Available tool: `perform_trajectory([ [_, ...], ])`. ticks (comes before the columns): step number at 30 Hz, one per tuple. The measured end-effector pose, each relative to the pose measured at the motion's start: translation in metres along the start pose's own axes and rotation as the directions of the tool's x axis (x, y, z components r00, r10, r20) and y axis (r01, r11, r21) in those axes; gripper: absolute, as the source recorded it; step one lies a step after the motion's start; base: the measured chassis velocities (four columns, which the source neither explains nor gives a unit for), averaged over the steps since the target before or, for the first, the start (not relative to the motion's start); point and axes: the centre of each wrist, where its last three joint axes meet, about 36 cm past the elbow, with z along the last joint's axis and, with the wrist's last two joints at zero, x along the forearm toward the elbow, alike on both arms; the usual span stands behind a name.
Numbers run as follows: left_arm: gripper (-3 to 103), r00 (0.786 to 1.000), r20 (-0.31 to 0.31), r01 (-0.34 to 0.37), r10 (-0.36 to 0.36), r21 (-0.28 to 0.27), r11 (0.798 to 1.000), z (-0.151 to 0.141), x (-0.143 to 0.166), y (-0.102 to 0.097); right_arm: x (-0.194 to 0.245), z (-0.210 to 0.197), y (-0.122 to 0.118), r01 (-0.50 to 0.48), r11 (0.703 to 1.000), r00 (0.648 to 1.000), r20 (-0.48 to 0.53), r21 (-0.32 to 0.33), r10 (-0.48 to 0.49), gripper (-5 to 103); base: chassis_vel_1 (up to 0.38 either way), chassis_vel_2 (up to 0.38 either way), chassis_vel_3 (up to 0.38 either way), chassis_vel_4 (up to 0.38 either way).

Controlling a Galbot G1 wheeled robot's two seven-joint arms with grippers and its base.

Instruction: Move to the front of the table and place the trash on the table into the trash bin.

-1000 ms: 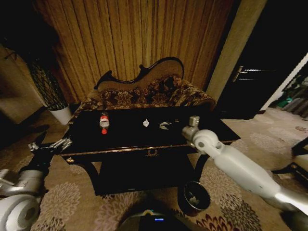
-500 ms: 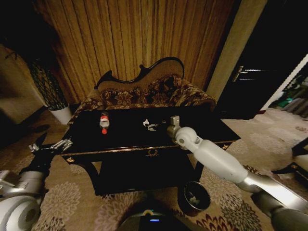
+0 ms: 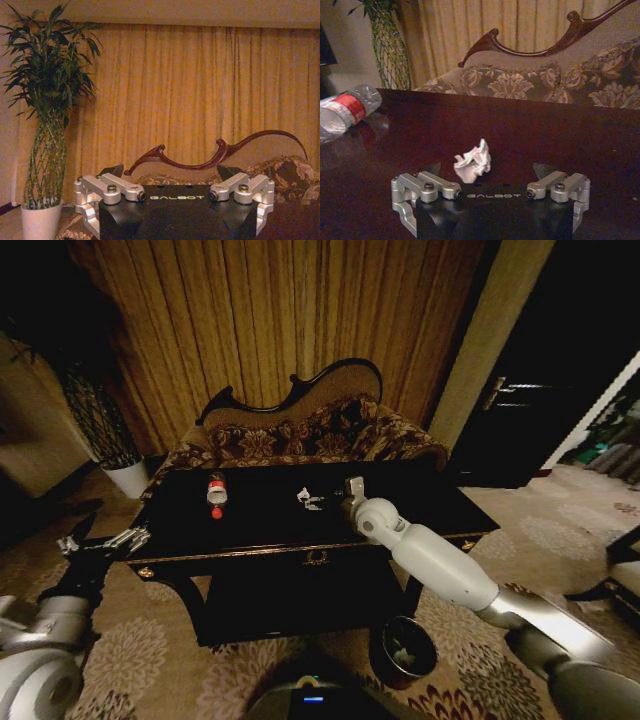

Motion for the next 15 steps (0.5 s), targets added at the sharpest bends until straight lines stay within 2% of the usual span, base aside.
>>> perform_trajectory([
  [15, 100, 1.000, 0.003, 0.007, -0.007, -0.004, 1.000, -0.001, 0.001, 0.001, -0.019, 0.001, 0.012, 0.022, 1.000, 1.000, -0.013, 0.001, -0.022, 100, 0.000, 0.000, 0.000, 0.000],
])
